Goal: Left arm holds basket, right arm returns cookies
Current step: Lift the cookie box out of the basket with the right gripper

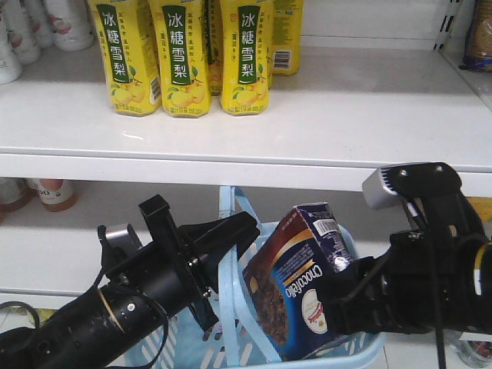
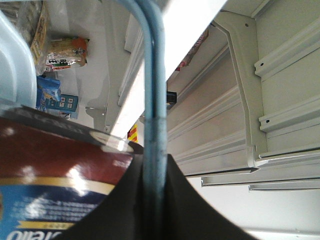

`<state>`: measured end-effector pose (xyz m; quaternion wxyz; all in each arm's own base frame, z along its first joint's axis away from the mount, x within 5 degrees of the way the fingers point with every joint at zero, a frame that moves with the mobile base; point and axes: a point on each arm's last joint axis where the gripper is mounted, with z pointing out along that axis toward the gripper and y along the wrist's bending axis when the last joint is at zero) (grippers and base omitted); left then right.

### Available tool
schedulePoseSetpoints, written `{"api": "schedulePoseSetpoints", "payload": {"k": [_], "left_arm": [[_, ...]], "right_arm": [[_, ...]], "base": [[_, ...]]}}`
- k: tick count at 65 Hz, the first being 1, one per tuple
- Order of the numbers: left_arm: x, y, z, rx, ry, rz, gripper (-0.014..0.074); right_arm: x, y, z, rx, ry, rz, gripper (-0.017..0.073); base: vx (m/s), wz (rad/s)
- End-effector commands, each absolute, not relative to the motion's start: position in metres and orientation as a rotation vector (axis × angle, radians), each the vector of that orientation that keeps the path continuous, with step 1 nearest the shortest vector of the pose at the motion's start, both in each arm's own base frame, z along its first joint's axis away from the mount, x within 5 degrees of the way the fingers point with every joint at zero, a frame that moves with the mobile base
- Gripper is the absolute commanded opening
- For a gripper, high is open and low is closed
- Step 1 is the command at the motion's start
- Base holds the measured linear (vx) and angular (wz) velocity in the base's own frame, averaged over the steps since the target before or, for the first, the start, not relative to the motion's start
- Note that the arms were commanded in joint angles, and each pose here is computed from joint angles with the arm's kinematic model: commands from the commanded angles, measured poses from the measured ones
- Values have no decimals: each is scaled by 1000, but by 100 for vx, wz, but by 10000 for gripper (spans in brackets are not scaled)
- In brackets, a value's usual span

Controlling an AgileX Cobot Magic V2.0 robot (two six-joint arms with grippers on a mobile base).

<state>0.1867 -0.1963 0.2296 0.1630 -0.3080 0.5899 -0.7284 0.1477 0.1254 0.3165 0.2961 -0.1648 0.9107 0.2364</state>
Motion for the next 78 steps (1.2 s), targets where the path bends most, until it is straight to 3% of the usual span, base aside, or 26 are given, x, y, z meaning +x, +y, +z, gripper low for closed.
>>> {"api": "schedulePoseSetpoints", "payload": {"k": [1,41,78], "left_arm": [[181,-191,276,-660,1293,-2346,-3],[181,-191,276,-660,1293,-2346,-3],[181,-191,276,-660,1293,-2346,-3]], "right_arm": [[141,120,337,-413,2313,679,-10],[97,86,374,-410,2073,724,-6],[95,69,418,-366,1556,622,-6]], "base": [[0,0],[0,0],[0,0]]}}
